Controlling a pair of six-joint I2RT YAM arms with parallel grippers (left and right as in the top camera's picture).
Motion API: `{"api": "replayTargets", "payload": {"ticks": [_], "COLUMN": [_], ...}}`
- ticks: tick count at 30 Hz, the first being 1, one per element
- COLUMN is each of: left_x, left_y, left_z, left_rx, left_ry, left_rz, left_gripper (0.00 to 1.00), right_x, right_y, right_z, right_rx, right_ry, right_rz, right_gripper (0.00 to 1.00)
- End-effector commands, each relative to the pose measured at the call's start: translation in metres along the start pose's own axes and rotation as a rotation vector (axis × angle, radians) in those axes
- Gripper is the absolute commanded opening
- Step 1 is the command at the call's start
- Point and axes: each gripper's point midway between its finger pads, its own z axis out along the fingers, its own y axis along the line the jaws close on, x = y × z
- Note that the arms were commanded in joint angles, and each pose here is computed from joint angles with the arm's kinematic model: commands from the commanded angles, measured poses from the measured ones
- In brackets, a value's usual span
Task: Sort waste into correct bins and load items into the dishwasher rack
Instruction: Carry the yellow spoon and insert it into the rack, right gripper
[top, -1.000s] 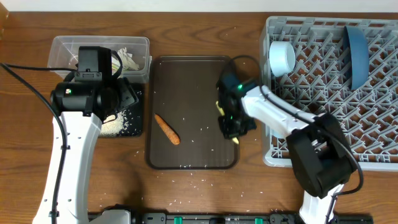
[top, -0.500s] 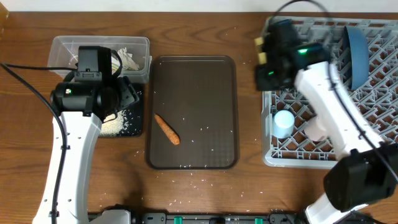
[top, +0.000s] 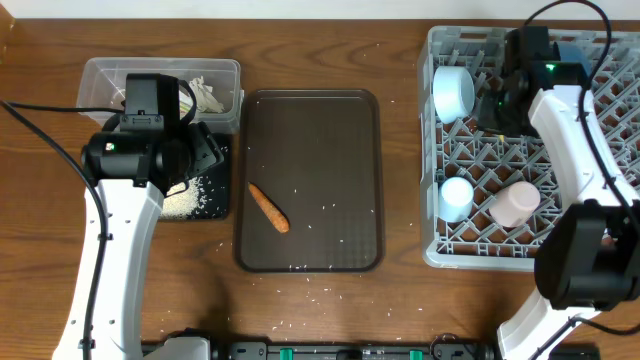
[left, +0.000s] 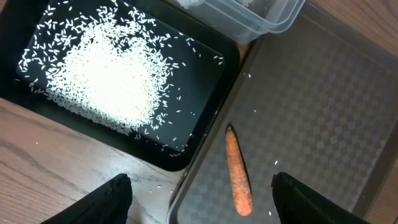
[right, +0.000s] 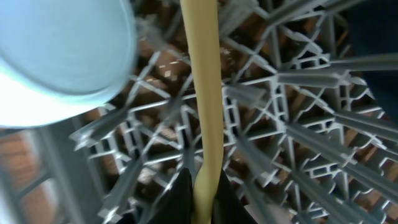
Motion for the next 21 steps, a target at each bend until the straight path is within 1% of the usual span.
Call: {"api": "replayTargets", "payload": {"ticks": [1, 3, 4, 6, 8, 11, 17, 18, 19, 20, 21], "left_x": [0.001, 0.001, 0.001, 0.001, 0.001, 0.001, 0.009, 0.012, 0.018, 0.025, 0.034], "left_y": [0.003, 0.003, 0.003, 0.003, 0.003, 0.003, -0.005, -0.006, -0.006, -0.008, -0.011], "left_z": [0.004, 0.004, 0.004, 0.004, 0.004, 0.004, 0.004, 0.004, 0.004, 0.005, 0.008], "left_rx": [-0.016, -0.016, -0.016, -0.015, -0.015, -0.015, 0.025, 0.022, 0.013, 0.004, -0.007], "left_ry": [0.007, 0.007, 0.007, 0.007, 0.007, 0.007, 0.043, 0.052, 0.074, 0.097, 0.123], "left_rz": [0.003, 0.003, 0.003, 0.003, 0.003, 0.003, 0.004, -0.01, -0.043, -0.069, -0.083], "left_gripper": [0.75, 0.79, 0.79, 0.8, 0.8, 0.81, 0.8, 0.79, 0.75, 0.7, 0.69], "right_x": [0.0, 0.0, 0.001, 0.0, -0.001, 0.0, 0.0, 0.0, -0.001, -0.002, -0.001], "right_y": [-0.009, -0.009, -0.009, -0.008, -0.006, 0.006, 0.051, 0.056, 0.06, 0.065, 0.069], "right_z": [0.013, 0.016, 0.016, 0.016, 0.015, 0.011, -0.027, -0.032, -0.037, -0.041, -0.043], "right_rx": [0.031, 0.032, 0.032, 0.027, 0.016, -0.055, -0.257, -0.263, -0.267, -0.271, -0.275], "right_ry": [0.019, 0.025, 0.026, 0.022, 0.019, 0.028, 0.034, 0.03, 0.024, 0.018, 0.015], "right_rz": [-0.046, -0.059, -0.059, -0.059, -0.058, -0.083, -0.167, -0.179, -0.189, -0.2, -0.209], "right_gripper": [0.15, 0.33, 0.39, 0.46, 0.48, 0.49, 0.5, 0.5, 0.5, 0.52, 0.56]}}
